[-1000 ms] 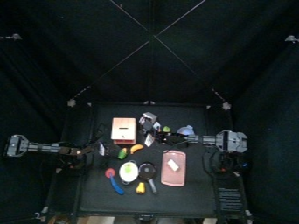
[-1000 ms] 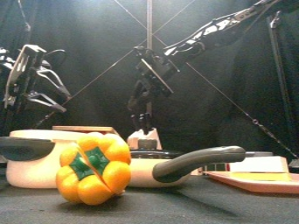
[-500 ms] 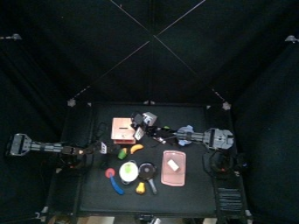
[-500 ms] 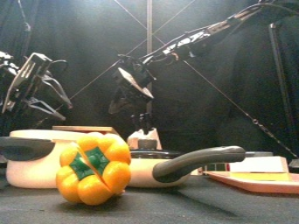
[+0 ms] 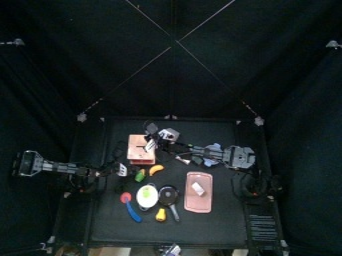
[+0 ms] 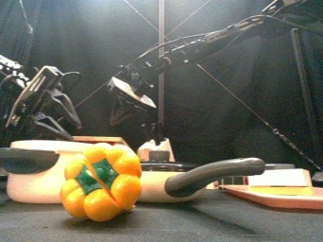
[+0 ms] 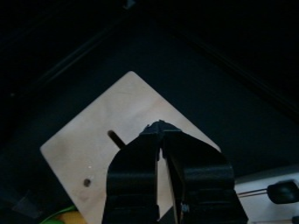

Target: Grab drawer handle

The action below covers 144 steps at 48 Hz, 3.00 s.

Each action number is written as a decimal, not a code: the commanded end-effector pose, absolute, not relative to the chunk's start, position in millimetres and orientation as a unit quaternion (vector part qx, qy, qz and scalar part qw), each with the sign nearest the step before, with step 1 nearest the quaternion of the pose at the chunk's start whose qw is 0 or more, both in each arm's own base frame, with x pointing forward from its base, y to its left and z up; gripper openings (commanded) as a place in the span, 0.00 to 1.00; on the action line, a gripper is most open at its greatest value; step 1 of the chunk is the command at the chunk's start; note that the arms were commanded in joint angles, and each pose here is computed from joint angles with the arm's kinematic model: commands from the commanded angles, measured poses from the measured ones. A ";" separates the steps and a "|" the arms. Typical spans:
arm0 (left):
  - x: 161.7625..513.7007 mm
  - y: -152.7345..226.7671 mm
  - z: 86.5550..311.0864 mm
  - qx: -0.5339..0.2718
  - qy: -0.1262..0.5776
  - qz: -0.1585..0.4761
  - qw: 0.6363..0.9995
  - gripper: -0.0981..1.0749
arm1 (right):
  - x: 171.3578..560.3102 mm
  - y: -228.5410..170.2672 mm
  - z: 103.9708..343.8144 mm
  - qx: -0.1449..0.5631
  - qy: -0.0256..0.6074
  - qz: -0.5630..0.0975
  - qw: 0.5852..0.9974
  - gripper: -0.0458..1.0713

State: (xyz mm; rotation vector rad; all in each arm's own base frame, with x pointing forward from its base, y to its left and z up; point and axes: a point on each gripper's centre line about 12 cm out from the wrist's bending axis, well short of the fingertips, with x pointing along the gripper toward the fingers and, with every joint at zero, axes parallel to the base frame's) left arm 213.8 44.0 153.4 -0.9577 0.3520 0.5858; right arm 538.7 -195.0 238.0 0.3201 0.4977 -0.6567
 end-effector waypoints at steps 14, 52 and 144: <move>218.8 55.7 150.9 -0.490 0.141 0.327 0.795 0.73 | 553.2 -201.3 241.1 0.157 0.230 -0.323 0.904 0.08; 232.9 64.7 134.9 -0.511 0.153 0.373 0.760 0.74 | 561.7 -195.1 209.9 0.158 0.271 -0.338 0.887 0.09; 249.4 88.7 122.5 -0.534 0.158 0.418 0.718 0.67 | 566.7 -189.8 205.6 0.156 0.273 -0.333 0.889 0.09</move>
